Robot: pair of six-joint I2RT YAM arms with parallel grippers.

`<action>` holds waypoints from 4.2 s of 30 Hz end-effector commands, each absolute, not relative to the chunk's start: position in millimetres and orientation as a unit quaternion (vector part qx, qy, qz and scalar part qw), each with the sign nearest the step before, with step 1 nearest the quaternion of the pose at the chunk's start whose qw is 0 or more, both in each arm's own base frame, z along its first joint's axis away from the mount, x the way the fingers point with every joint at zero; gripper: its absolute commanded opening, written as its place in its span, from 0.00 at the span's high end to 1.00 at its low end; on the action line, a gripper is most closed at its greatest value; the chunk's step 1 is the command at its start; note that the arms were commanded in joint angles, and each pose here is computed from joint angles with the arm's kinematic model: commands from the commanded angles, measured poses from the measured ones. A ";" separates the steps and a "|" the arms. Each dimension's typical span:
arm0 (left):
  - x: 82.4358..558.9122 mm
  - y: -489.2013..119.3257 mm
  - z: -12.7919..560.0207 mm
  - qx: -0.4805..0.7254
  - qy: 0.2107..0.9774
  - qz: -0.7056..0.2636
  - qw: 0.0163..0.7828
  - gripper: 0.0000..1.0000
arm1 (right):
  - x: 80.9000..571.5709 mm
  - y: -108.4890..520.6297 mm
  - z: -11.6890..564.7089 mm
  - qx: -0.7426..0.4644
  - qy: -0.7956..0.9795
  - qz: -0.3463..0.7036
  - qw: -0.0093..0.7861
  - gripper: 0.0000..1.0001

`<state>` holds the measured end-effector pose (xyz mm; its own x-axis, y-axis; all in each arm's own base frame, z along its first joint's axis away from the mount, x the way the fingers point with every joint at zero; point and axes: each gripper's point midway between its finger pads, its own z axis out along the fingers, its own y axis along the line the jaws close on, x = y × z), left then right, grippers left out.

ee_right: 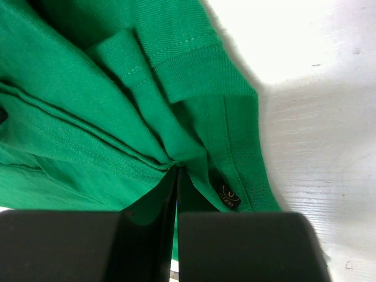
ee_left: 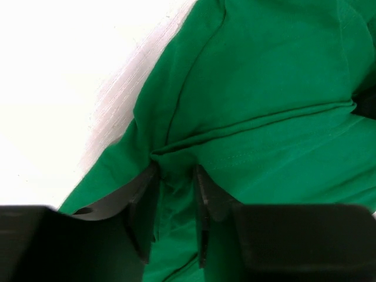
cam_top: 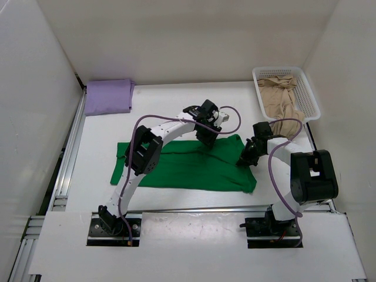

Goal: Fold and stack the t-shirts
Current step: Fold the other side of the tshirt into a rectangle, then rotate the tshirt 90 degrees

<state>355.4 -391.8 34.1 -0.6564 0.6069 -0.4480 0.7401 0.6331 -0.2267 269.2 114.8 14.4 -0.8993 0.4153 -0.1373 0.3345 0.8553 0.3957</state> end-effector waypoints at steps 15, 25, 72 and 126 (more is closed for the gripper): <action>352.5 -398.7 106.2 0.387 0.864 -0.231 0.223 0.90 | 268.4 98.9 37.8 0.180 0.961 0.154 0.141 1.00; 300.5 -362.0 108.4 0.389 0.869 -0.254 0.171 0.90 | 236.5 98.7 48.6 0.161 0.963 0.130 0.175 1.00; 261.9 -278.7 144.0 0.321 0.878 -0.330 0.133 0.36 | 234.1 243.9 26.8 -0.028 0.960 0.254 0.115 1.00; 299.0 9.8 57.1 -0.055 0.986 -0.077 0.138 0.00 | 609.5 236.7 211.3 0.144 0.843 0.281 0.436 0.32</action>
<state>292.2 14.9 39.3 -0.9653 -0.1218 -0.2310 -0.0960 0.9881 -0.1199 613.6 232.9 82.0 -0.7169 0.4916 -0.4943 0.1819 0.8164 0.5481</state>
